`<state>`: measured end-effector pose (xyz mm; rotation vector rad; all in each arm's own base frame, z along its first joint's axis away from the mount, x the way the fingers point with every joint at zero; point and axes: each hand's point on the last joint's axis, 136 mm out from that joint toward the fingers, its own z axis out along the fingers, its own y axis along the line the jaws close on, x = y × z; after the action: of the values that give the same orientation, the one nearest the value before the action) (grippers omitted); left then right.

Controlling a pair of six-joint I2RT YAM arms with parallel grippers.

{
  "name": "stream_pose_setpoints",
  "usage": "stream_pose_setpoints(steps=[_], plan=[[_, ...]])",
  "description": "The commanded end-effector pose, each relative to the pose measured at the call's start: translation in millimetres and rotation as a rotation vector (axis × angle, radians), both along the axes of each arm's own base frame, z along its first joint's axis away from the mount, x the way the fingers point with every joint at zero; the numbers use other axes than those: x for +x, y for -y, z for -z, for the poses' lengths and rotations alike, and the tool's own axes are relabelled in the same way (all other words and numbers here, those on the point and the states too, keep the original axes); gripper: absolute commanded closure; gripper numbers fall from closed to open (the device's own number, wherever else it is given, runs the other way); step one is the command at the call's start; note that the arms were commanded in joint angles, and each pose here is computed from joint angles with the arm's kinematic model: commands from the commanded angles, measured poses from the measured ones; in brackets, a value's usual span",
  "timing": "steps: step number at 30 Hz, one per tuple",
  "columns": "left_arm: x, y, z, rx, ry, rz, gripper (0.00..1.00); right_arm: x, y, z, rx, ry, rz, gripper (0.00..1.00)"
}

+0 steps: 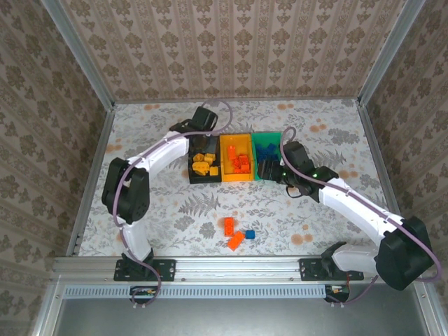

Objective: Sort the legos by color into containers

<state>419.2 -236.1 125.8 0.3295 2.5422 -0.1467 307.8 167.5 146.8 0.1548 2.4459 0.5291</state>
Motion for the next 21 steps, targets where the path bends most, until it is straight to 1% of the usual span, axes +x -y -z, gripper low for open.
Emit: stream_pose_setpoints(steps=[1,3,5,7,11,12,13,16,21], plan=[[7,-2,-6,0.010,-0.004,0.000,0.40,-23,-15,17,0.035,-0.067,-0.108,0.24],[7,1,-13,-0.017,0.000,0.002,0.31,-34,-23,25,0.033,-0.092,-0.158,0.24],[5,7,-30,-0.074,0.024,0.007,0.23,-45,-34,31,0.017,-0.106,-0.217,0.24],[-1,11,-48,-0.141,0.050,0.012,0.18,-54,-48,35,0.000,-0.118,-0.275,0.24],[-23,17,-90,-0.271,0.112,0.032,0.09,-70,-80,44,-0.027,-0.143,-0.381,0.23],[-30,17,-95,-0.296,0.118,0.040,0.03,-72,-86,46,-0.033,-0.150,-0.401,0.23],[-40,16,-100,-0.322,0.121,0.047,0.00,-76,-95,48,-0.044,-0.154,-0.430,0.23],[-70,5,-102,-0.344,0.126,0.042,0.00,-87,-114,62,-0.092,-0.186,-0.490,0.23],[-118,-46,-90,-0.293,0.155,-0.053,0.00,-106,-137,82,-0.168,-0.241,-0.581,0.23]])
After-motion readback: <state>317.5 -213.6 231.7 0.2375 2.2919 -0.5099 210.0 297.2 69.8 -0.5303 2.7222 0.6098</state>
